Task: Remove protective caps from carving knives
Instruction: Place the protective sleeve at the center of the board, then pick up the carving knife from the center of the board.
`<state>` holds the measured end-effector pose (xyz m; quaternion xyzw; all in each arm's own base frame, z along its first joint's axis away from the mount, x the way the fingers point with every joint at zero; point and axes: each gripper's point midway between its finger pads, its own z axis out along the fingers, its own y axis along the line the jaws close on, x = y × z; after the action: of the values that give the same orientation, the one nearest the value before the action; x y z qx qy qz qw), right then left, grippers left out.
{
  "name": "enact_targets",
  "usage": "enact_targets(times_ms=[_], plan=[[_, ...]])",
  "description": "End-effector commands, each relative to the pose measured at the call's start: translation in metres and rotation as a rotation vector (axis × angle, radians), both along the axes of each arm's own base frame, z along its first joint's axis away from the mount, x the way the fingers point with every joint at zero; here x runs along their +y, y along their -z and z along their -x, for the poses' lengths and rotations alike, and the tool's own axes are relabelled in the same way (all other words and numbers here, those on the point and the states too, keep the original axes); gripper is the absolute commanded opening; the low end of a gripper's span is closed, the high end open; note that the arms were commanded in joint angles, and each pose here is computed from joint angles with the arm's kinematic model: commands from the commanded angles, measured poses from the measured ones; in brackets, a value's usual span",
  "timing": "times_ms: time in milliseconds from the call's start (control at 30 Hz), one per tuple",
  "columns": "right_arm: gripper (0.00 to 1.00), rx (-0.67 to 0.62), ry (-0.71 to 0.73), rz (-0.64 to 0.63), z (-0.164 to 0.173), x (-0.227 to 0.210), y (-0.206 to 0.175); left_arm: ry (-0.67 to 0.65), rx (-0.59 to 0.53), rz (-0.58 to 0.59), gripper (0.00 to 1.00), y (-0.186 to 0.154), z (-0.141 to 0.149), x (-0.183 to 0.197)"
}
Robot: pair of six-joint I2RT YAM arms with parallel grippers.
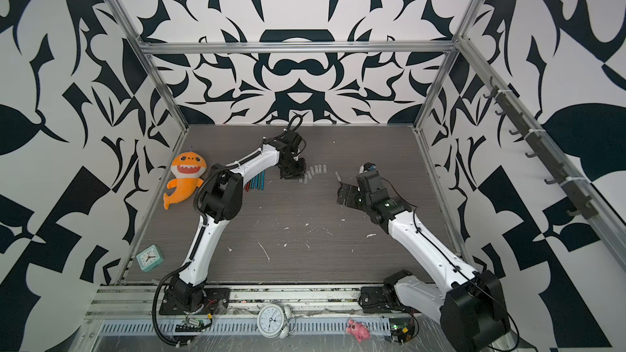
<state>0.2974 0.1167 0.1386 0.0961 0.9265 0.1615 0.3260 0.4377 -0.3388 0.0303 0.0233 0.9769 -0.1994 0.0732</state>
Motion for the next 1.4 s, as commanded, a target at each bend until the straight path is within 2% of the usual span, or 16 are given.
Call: enact_targets(times_ms=[0,100,367,567,767,833,900,1133,1267,1367], plan=[[0.98,-0.016,0.0,-0.013,-0.007,0.004,-0.003,0.001,0.044,-0.032,0.19,0.013,0.008,0.003],[0.98,0.008,-0.004,-0.002,-0.008,0.005,0.003,0.002,0.035,-0.029,0.26,0.008,0.007,0.003],[0.93,0.028,-0.013,0.047,-0.019,0.005,0.013,0.01,0.007,-0.025,0.34,-0.016,0.007,0.004],[0.86,0.069,-0.032,0.123,-0.039,0.005,0.03,0.014,-0.143,-0.016,0.45,-0.09,-0.008,0.01],[0.79,0.11,-0.07,0.106,-0.069,0.016,0.041,-0.017,-0.297,0.026,0.58,-0.171,-0.01,0.029],[0.74,0.121,-0.06,0.139,-0.08,0.01,0.049,-0.025,-0.34,0.036,0.62,-0.193,-0.006,0.038],[0.64,0.164,-0.056,0.16,-0.089,0.004,0.062,-0.034,-0.38,0.037,0.68,-0.21,0.001,0.049],[0.57,0.235,-0.066,0.163,-0.106,0.005,0.088,-0.057,-0.44,0.028,0.88,-0.227,0.036,0.085],[0.56,0.251,-0.067,0.172,-0.111,0.006,0.095,-0.074,-0.463,0.007,0.91,-0.23,0.054,0.104],[0.51,0.274,-0.077,0.164,-0.111,0.008,0.104,-0.087,-0.477,-0.011,0.93,-0.228,0.066,0.117]])
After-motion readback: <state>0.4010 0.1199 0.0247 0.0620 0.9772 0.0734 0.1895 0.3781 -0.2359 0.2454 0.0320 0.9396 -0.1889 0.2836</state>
